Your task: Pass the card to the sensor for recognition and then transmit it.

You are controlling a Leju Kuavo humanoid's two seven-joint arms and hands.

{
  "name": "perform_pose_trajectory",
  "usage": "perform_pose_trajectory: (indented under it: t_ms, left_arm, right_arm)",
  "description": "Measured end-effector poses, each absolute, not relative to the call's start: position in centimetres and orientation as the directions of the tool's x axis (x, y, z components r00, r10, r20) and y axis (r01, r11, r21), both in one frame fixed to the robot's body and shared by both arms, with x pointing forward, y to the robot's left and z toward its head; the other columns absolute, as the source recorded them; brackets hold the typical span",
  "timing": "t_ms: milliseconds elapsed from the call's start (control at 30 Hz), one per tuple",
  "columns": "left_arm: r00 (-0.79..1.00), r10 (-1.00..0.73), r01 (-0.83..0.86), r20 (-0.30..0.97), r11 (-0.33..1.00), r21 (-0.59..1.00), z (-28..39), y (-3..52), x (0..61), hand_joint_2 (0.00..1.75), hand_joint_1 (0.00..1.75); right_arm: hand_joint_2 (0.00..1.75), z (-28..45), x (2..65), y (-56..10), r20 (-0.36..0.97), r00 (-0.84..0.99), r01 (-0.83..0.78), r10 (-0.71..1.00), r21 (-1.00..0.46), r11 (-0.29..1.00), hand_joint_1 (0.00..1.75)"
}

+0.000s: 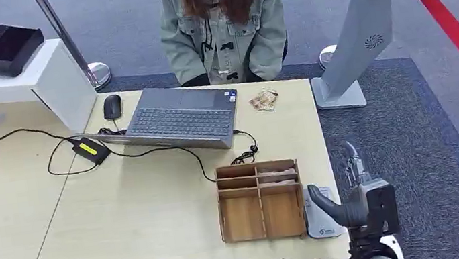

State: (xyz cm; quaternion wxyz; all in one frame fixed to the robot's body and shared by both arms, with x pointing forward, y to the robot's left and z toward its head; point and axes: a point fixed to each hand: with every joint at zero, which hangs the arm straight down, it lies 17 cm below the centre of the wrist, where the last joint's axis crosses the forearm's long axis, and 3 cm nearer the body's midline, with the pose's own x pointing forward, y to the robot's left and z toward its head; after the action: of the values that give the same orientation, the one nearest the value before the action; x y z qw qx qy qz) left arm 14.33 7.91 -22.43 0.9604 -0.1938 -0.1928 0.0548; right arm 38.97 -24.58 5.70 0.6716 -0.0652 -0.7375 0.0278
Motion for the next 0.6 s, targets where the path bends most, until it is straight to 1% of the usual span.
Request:
perform_pose_trajectory:
  t_ms: [267, 300, 333, 367, 400, 600]
  left_arm:
    - [0.924, 0.172, -0.026, 0.340, 0.919, -0.394, -22.5, 7.8, 14.2, 0.00, 0.00]
    - [0.925, 0.171, -0.026, 0.338, 0.919, -0.394, -22.5, 7.8, 14.1, 0.00, 0.00]
    - [0.926, 0.170, -0.026, 0.337, 0.919, -0.394, -22.5, 7.8, 14.1, 0.00, 0.00]
    - [0.927, 0.169, -0.025, 0.335, 0.919, -0.394, -22.5, 7.8, 14.0, 0.00, 0.00]
    - [0.928, 0.167, -0.024, 0.333, 0.919, -0.393, -22.5, 7.8, 14.0, 0.00, 0.00]
    - [0.933, 0.155, -0.020, 0.324, 0.922, -0.386, -22.7, 7.9, 13.8, 0.00, 0.00]
  right_arm:
    - [1.75, 5.4, 38.8, -23.4, 0.989, -0.085, 0.044, 0.118, -0.115, 0.992, 0.00]
    - [1.75, 5.4, 38.9, -23.3, 0.989, -0.086, 0.043, 0.117, -0.114, 0.993, 0.10]
    - [1.75, 5.4, 38.9, -23.2, 0.990, -0.086, 0.041, 0.114, -0.111, 0.993, 0.52]
    - [1.75, 5.4, 38.9, -23.1, 0.990, -0.087, 0.040, 0.111, -0.108, 0.993, 0.75]
    - [1.75, 5.5, 39.0, -23.0, 0.990, -0.088, 0.040, 0.109, -0.106, 0.994, 1.75]
    - [1.75, 5.8, 39.0, -22.6, 0.990, -0.102, 0.040, 0.094, -0.090, 0.995, 1.75]
